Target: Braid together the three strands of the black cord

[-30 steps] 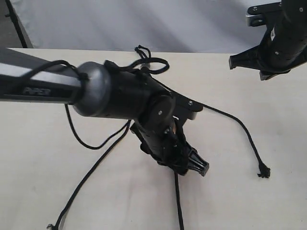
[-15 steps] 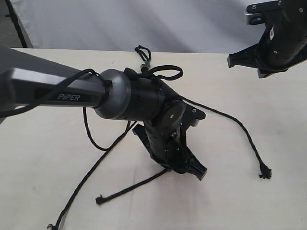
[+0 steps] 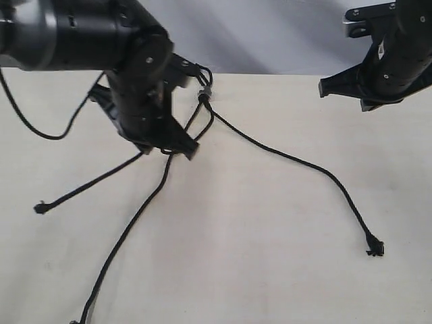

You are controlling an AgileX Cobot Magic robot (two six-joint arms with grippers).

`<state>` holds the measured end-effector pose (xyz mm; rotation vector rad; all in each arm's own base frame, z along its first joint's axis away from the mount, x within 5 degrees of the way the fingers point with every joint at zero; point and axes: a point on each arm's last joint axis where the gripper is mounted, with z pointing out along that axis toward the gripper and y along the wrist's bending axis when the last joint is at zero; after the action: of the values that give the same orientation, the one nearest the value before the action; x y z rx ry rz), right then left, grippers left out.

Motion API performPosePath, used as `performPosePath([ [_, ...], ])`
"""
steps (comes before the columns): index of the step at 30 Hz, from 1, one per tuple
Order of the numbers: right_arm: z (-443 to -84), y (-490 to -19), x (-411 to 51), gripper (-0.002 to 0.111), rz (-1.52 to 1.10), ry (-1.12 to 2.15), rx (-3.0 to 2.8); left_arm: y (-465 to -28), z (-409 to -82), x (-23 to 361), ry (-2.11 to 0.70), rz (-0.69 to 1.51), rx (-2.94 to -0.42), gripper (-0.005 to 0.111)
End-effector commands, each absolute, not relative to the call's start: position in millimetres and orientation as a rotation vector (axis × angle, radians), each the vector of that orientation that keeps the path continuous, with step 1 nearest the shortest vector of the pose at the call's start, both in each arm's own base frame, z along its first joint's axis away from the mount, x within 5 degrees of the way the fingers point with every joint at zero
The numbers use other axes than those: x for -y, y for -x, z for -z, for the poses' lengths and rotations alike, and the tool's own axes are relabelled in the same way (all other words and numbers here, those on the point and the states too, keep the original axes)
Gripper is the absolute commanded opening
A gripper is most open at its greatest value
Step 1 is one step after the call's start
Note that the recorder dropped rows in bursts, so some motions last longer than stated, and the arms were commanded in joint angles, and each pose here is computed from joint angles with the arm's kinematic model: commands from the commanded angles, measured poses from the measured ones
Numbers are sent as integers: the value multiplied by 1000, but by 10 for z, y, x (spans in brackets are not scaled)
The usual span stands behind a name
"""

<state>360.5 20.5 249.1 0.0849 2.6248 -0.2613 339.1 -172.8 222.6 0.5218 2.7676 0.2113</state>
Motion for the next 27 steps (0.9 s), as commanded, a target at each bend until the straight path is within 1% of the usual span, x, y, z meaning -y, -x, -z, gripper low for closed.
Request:
performPosePath([
  [1,-2493,-3609,-201,-1,261,-69,-2611,-3451,-2033,1188,-347,-283,-2867,0],
  [5,-2497,-3613,-202,-1,259,-68,-2607,-3459,-1772,864,-257,-240,-2857,0],
  [8,-2497,-3613,-202,-1,259,-68,-2607,-3424,-1604,763,-246,-190,-2817,0],
  [13,-2497,-3613,-202,-1,259,-68,-2607,-3297,-1409,751,-280,-151,-2807,0],
  [17,-2498,-3615,-204,-1,253,-77,-2605,-3213,-1315,738,-281,-139,-2821,0],
  [20,-2498,-3615,-205,-1,251,-79,-2605,-3197,-1309,757,-229,-98,-2841,0],
  [24,-2489,-3610,-230,-1,203,-115,-2613,-3173,-1301,797,-272,-37,-2863,0],
  [25,-2488,-3610,-240,-1,185,-127,-2615,-3157,-1297,801,-274,-30,-2880,3],
  [26,-2485,-3608,-246,-1,173,-136,-2617,-3145,-1294,796,-275,-36,-2894,12],
  [27,-2485,-3608,-246,-1,173,-136,-2617,-3137,-1292,793,-275,-39,-2904,24],
])
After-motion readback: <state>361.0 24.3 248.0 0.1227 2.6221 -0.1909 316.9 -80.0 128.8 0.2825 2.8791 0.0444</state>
